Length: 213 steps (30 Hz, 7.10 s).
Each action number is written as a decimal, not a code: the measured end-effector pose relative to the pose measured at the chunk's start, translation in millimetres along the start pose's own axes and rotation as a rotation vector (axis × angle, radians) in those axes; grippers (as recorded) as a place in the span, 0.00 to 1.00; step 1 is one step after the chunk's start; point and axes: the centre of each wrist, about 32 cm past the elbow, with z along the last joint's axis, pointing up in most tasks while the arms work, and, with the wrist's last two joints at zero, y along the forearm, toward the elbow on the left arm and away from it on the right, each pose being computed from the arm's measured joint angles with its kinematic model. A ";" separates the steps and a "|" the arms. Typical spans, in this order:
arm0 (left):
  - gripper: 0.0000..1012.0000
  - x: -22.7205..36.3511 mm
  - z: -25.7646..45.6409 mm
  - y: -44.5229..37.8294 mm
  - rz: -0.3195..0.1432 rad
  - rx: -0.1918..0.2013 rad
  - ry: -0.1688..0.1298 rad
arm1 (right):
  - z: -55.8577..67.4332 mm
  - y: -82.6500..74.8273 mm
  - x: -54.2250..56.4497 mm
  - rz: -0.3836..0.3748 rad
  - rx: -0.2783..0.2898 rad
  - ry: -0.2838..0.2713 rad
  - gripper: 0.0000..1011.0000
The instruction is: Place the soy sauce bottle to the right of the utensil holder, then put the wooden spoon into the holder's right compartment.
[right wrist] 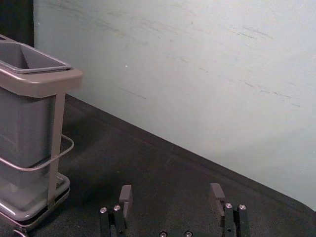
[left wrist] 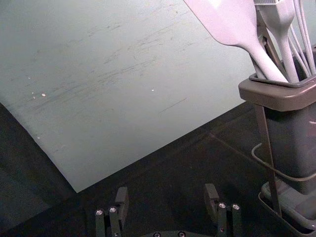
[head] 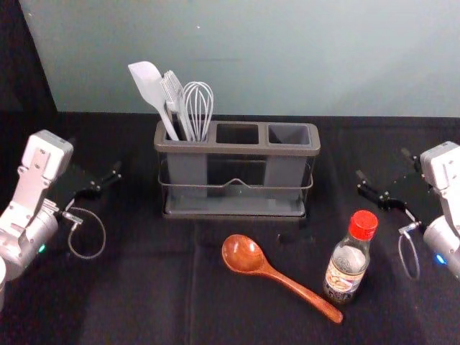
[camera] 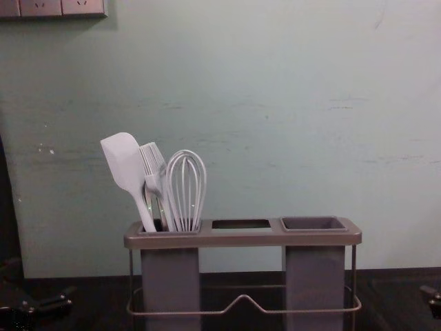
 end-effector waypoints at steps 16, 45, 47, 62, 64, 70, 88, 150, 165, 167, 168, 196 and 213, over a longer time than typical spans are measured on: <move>0.99 0.0 0.0 0.0 0.000 0.000 0.000 | 0.0 0.0 0.0 0.000 0.000 0.000 0.99; 0.99 0.0 0.0 0.0 0.000 0.000 0.000 | -0.1 -14.3 5.1 -0.014 0.022 0.003 0.99; 0.99 0.0 0.0 0.0 0.000 0.000 0.000 | 1.1 -22.4 6.1 -0.018 0.028 0.001 0.99; 0.99 0.0 0.0 0.0 0.000 0.000 0.000 | 11.3 -93.7 20.9 0.035 0.040 0.037 0.99; 0.99 0.0 0.0 0.0 0.000 0.000 0.000 | 12.5 -100.6 23.4 0.049 0.050 0.055 0.99; 0.99 0.0 0.0 0.0 0.000 0.000 0.000 | 18.8 -130.4 34.8 0.165 0.087 0.169 0.99; 0.99 -0.1 0.0 0.0 0.000 0.000 0.000 | 32.5 -140.6 25.0 0.397 0.125 0.252 0.99; 0.99 0.0 0.0 0.0 0.000 0.000 0.000 | 52.6 -110.1 11.4 0.366 0.185 0.272 0.38; 0.99 0.0 0.0 0.0 0.000 0.000 0.000 | 46.8 -51.6 42.9 0.408 0.191 0.274 0.38; 0.99 0.0 0.0 0.0 0.000 0.000 0.000 | 47.7 -43.7 43.1 0.408 0.189 0.265 0.38; 0.99 0.0 0.0 0.0 0.000 0.000 0.000 | 47.9 -41.2 43.0 0.408 0.187 0.263 0.38; 0.99 0.0 0.0 0.0 0.000 0.000 0.000 | 49.7 26.3 26.4 0.329 0.178 0.284 0.38; 0.99 0.0 0.0 0.0 0.000 0.000 0.000 | 45.5 38.2 21.0 0.317 0.176 0.303 0.38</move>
